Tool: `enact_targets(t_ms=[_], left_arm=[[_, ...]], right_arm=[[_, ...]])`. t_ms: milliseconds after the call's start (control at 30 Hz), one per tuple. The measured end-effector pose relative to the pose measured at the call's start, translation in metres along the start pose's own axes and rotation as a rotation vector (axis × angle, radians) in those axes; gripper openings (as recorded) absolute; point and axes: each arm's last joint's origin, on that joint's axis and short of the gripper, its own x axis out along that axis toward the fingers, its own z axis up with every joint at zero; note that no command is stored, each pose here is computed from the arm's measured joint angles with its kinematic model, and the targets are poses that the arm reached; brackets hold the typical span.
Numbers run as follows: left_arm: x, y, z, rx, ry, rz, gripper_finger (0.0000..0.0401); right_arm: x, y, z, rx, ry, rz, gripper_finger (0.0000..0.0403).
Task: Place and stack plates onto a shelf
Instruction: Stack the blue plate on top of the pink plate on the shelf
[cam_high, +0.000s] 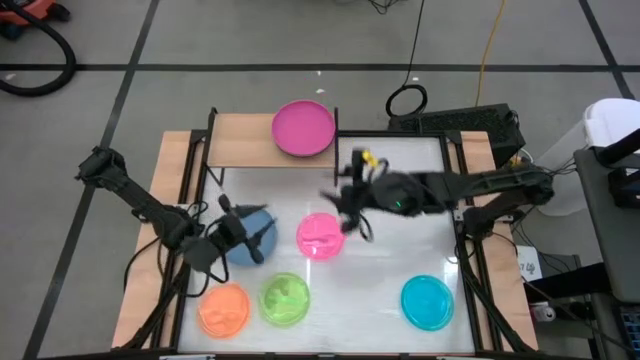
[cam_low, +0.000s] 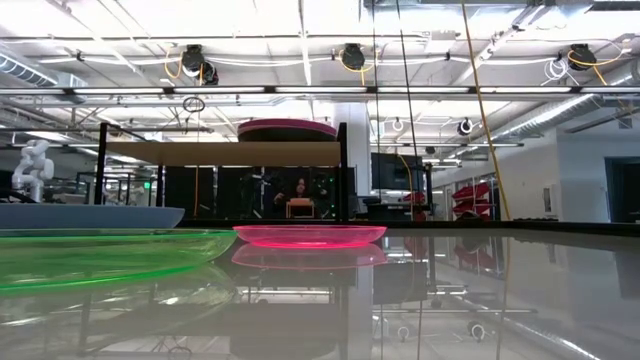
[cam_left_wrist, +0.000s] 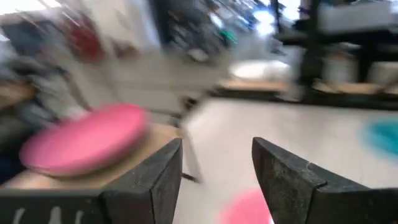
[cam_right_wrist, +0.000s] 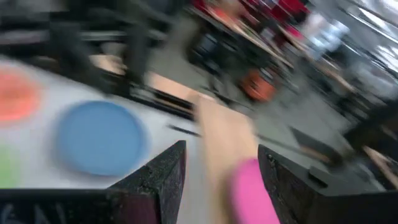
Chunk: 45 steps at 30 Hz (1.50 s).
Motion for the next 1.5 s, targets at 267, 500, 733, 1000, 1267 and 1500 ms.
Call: enact_targets(t_ms=[267,500,733,1000,1267,1500], left_arm=[[0.035,-0.034,-0.008,0.038,0.387,-0.157,0.02],[0.058,-0.034,-0.026,-0.024,0.864,-0.298,0.02],[0.055,-0.019,-0.047,-0.126,1.034,-0.089,0.02],[0.058,-0.022,-0.07,-0.197,1.006,-0.074,0.02],[0.055,-0.022,-0.098,-0.248,1.011,-0.039,0.02],[0.052,-0.017,-0.116,-0.295,1.029,0.015,0.02]], right_arm=[[-0.034,0.055,-0.049,0.017,-0.181,0.121,0.0183],[-0.067,0.071,-0.074,0.091,-0.362,0.146,0.0183],[-0.078,0.082,-0.098,0.161,-0.477,0.143,0.0183],[-0.075,0.083,-0.107,0.205,-0.422,0.065,0.0183],[-0.074,0.085,-0.11,0.236,-0.386,0.085,0.0183],[-0.073,0.085,-0.111,0.247,-0.376,0.092,0.0183]])
